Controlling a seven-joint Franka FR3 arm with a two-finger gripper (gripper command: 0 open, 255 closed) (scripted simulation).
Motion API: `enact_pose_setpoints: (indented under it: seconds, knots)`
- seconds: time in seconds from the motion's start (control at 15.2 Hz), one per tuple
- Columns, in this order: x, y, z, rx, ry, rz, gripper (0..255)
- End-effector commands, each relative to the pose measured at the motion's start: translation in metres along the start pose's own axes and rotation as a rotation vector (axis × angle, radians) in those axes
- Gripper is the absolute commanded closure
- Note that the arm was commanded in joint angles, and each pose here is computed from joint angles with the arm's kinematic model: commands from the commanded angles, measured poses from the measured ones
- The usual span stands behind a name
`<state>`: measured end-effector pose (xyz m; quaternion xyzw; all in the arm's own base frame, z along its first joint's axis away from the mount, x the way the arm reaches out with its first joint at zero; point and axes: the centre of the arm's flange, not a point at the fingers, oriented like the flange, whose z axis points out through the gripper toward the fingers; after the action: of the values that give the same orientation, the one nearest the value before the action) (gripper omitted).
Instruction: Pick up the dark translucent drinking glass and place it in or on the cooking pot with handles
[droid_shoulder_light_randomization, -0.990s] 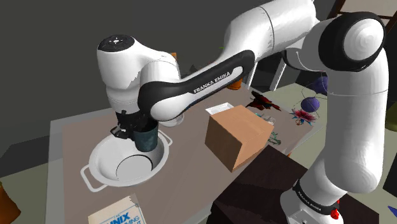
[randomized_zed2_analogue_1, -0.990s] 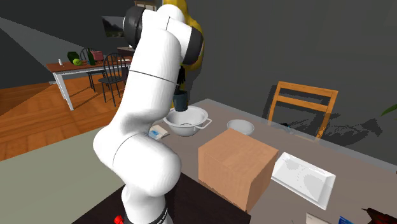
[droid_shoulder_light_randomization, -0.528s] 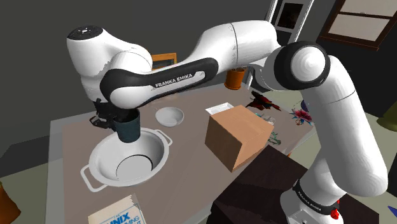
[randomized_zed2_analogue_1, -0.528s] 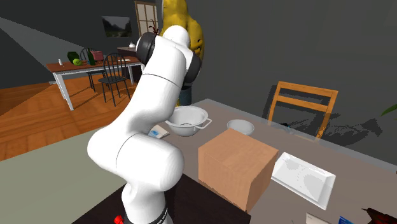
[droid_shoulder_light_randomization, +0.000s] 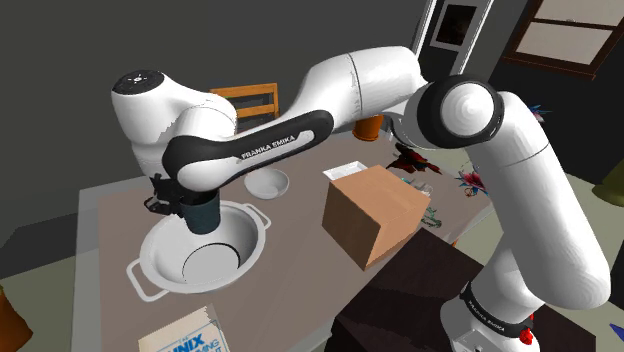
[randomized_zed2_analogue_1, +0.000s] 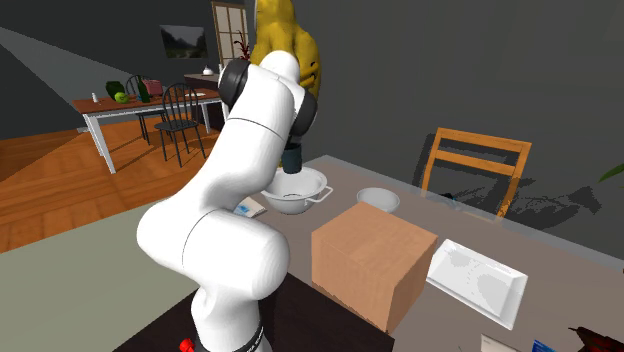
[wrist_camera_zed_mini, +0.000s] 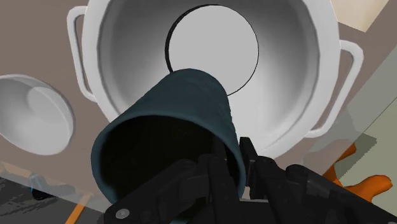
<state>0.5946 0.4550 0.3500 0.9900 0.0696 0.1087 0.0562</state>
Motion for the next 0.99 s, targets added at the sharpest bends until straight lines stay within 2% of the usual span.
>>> enact_pose_setpoints:
  seconds: [0.0, 0.53, 0.92]
  knots:
    - [-0.001, 0.000, 0.010, 0.000, 0.001, 0.000, 255]
    - [-0.010, -0.006, 0.051, 0.000, 0.001, 0.000, 255]
    - [-0.011, -0.006, 0.053, 0.000, 0.001, 0.000, 255]
